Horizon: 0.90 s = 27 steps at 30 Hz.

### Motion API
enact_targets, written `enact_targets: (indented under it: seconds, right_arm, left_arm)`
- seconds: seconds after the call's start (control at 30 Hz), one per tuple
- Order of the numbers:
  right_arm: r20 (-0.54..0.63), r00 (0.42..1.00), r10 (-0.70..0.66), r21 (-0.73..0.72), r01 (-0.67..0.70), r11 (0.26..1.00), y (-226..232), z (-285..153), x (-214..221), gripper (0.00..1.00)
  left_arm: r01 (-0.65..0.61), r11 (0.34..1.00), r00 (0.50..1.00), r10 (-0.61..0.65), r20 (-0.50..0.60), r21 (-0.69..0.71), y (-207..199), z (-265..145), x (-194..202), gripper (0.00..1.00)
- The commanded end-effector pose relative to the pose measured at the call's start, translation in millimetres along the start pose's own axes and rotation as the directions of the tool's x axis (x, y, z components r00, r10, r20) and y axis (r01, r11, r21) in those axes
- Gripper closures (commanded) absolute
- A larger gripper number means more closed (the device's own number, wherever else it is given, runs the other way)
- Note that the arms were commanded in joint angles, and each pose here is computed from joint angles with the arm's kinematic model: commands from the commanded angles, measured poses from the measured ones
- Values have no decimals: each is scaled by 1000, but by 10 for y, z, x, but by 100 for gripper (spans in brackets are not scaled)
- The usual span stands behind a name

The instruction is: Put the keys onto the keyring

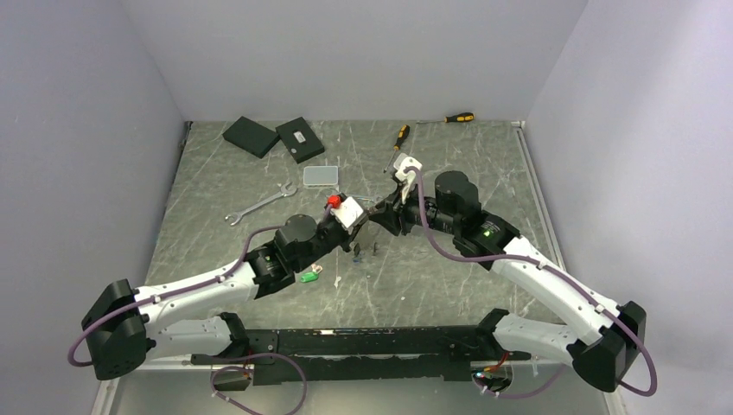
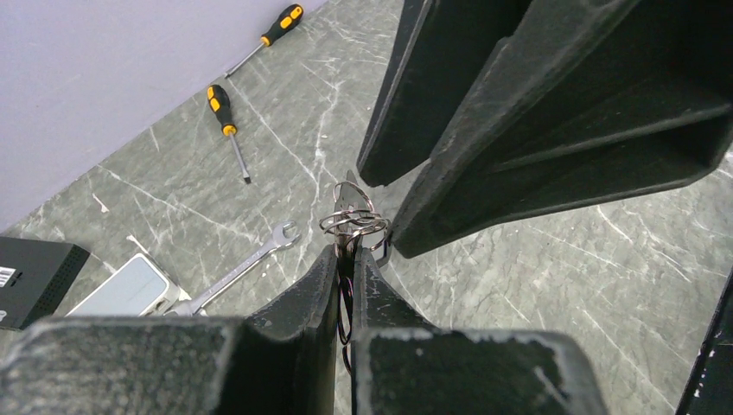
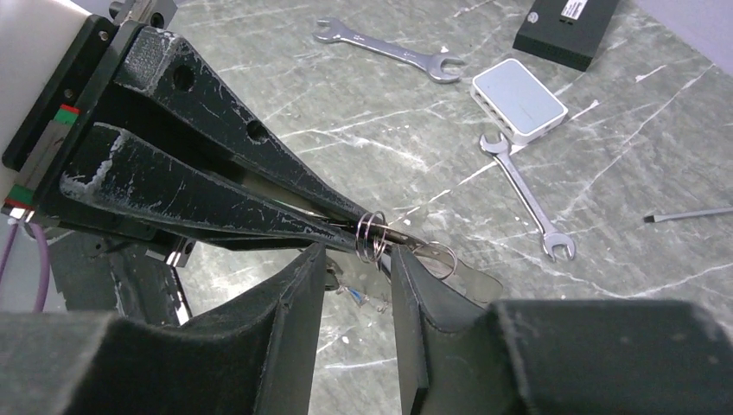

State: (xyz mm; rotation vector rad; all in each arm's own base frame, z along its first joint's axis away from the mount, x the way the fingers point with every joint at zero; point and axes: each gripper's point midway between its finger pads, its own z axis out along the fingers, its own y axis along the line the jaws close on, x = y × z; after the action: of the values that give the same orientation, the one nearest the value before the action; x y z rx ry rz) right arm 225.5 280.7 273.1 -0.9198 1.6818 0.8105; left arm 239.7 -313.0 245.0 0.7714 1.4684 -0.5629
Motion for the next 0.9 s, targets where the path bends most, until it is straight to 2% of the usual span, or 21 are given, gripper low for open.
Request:
enact_targets:
  seconds: [0.0,0.2,0.7,0.77,0.87]
  right_arm:
    - [73,995,-64,22,63,998,-30,3,-299,64]
    - [53,996,-74,47,71,996,-69,23,-286,73]
    - [-2,997,-71,61,71,996,-88,102,-177,73]
    - [-3,997,-73,60,73,996,-82,111,-175,78]
    - [-6,997,-77,62,77,995,-81,112,-178,92]
  left_arm:
    - [41,999,993,-43,109,14,-7,44,-421,100]
    - [49,999,992,-51,112,16,-13,41,-416,100]
    - [58,998,991,-59,121,17,-12,11,-431,100]
    - [60,998,991,-61,122,17,-12,8,-430,100]
    - [60,998,990,-62,123,18,-12,-1,-427,100]
